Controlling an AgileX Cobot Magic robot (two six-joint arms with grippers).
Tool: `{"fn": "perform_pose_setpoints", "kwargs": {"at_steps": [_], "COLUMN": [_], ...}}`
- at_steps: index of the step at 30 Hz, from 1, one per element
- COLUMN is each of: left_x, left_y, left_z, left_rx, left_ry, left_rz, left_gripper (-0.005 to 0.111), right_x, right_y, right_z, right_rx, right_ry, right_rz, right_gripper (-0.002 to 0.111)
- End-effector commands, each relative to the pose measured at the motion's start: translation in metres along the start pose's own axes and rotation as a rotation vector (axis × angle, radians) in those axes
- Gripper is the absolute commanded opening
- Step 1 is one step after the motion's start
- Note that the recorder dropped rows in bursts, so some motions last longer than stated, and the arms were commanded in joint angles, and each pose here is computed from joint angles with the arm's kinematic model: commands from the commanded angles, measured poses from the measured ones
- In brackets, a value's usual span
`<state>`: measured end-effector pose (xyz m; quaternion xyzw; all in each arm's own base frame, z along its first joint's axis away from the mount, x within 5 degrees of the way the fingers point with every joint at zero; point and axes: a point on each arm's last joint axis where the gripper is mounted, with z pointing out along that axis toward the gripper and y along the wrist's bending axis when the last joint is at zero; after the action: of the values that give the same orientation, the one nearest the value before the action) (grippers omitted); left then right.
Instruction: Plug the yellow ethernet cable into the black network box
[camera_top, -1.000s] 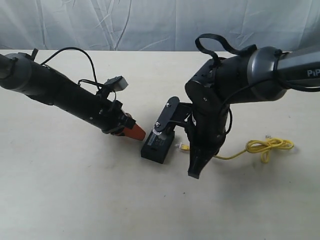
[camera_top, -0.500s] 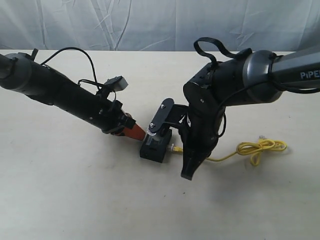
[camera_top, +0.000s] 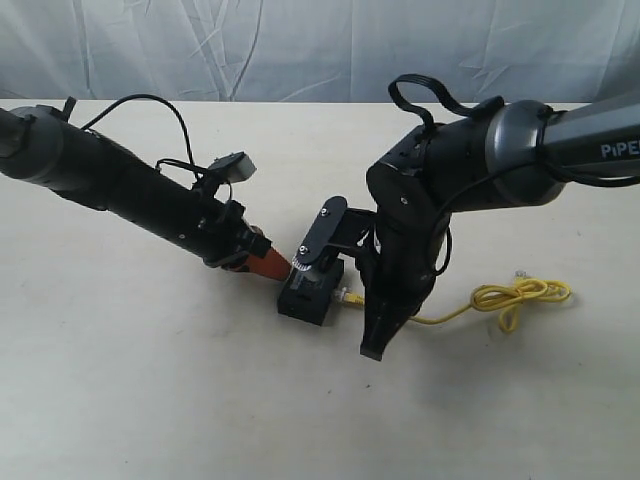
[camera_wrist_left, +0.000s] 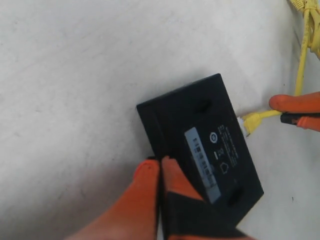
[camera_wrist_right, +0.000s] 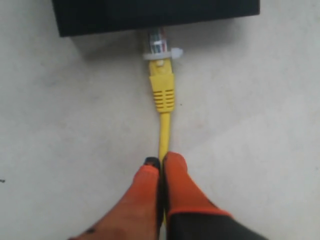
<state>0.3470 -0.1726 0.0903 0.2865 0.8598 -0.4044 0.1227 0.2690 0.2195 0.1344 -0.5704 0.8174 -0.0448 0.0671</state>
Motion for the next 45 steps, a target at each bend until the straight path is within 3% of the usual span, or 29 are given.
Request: {"fn": "perform_pose_setpoints", "kwargs": {"at_steps": [1, 45], "left_x": [-0.0021, -0.0013], "left_y": [-0.0020, -0.0014], "left_z": [0.0004, 0.0004], "left_rx": [0.009, 0.001], "left_ry": [-0.004, 0.005], "left_rz": [0.005, 0.014], "left_gripper": [0.000, 0.000], "right_x": [0.0009, -0.0035], "right_y": [0.0007, -0.0027], "right_z": [-0.0014, -0.0015], "right_rx": [-0.011, 0.026], "right_ry": [0.016, -0.032], "right_rz": [-0.016, -0.011], "right_gripper": [-0.001, -0.001]}}
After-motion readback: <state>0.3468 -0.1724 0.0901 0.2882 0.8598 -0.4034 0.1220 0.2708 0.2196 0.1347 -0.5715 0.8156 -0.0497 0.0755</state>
